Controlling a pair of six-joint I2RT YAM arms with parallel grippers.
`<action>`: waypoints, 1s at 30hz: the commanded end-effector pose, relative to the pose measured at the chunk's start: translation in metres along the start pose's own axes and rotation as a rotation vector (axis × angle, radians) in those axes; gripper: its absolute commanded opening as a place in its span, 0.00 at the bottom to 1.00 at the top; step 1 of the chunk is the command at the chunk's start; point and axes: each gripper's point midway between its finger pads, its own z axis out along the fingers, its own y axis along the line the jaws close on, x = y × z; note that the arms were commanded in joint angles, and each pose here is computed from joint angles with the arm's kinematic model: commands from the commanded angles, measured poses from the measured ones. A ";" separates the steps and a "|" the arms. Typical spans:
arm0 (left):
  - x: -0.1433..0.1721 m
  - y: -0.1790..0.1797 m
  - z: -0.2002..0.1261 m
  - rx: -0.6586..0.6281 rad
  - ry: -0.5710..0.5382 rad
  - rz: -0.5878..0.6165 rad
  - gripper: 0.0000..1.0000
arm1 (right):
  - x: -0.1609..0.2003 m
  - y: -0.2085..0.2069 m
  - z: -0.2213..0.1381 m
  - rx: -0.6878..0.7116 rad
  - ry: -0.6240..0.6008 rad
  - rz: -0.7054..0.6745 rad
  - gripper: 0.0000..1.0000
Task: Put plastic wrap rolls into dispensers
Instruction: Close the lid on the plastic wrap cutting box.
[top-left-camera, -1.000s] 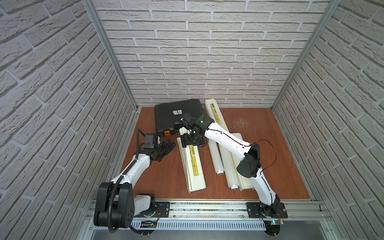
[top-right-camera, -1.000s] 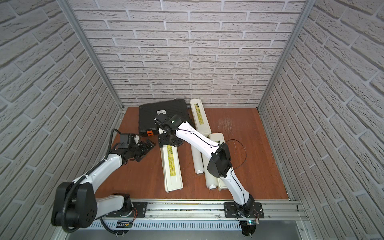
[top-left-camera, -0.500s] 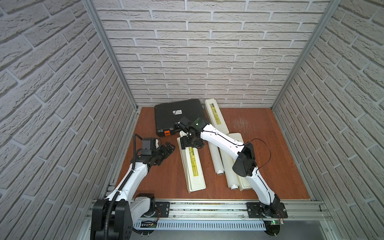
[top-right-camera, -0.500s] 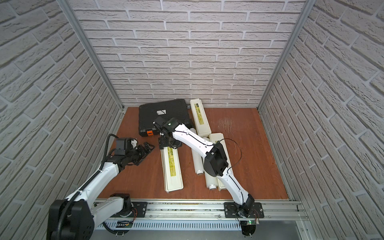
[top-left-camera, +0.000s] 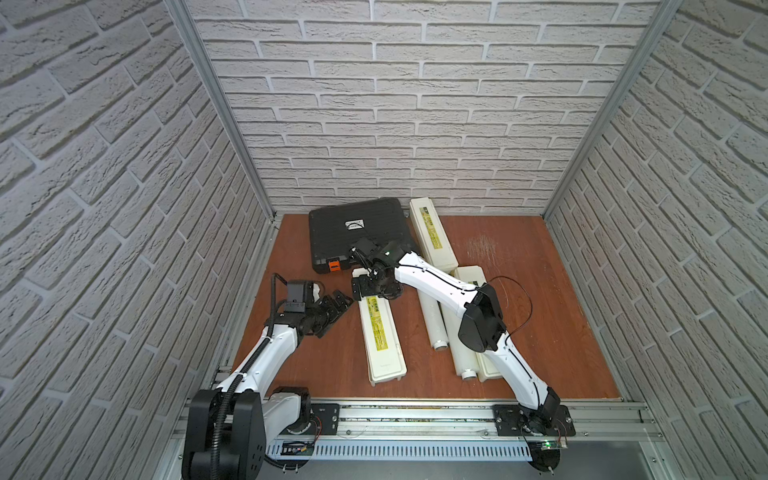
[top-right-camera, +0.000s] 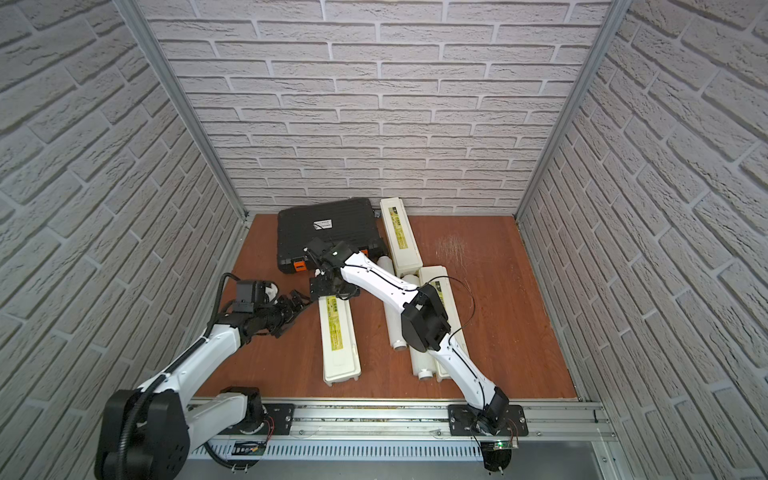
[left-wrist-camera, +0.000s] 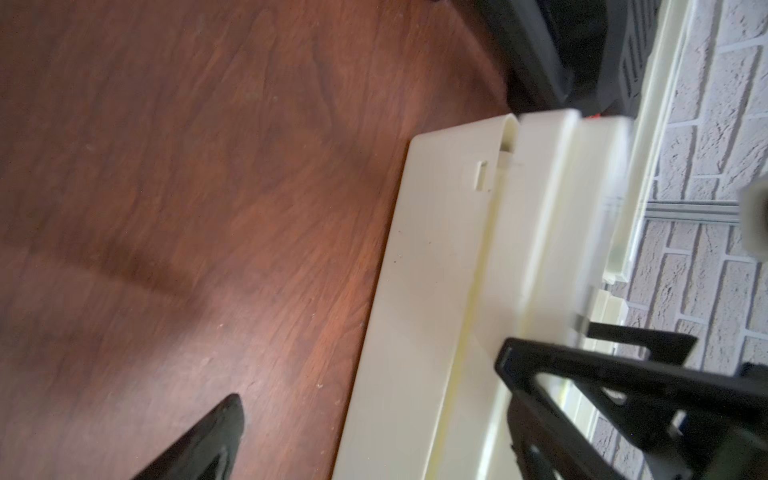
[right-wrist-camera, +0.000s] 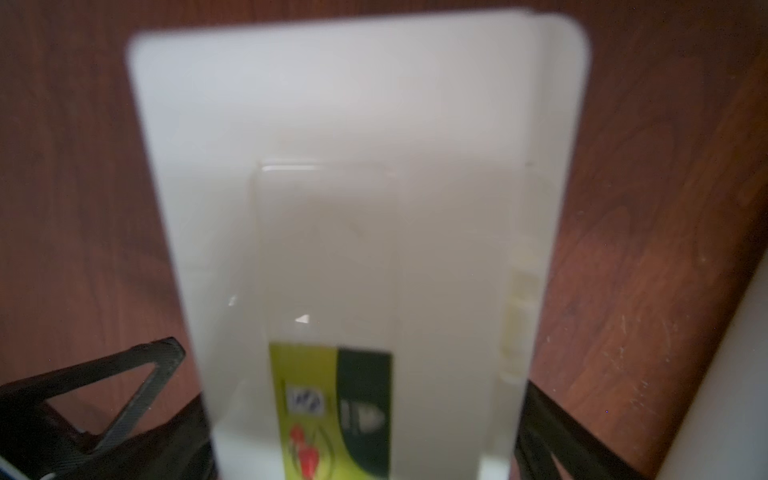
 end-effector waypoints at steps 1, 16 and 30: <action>-0.001 -0.002 0.004 0.015 0.002 -0.003 0.98 | -0.008 0.014 0.000 -0.047 -0.036 0.012 1.00; -0.008 -0.021 0.010 0.050 0.025 0.042 0.98 | -0.025 0.001 -0.037 -0.139 -0.094 0.055 1.00; -0.037 -0.046 0.031 0.085 0.040 0.083 0.98 | -0.025 -0.013 -0.047 -0.222 -0.103 0.079 1.00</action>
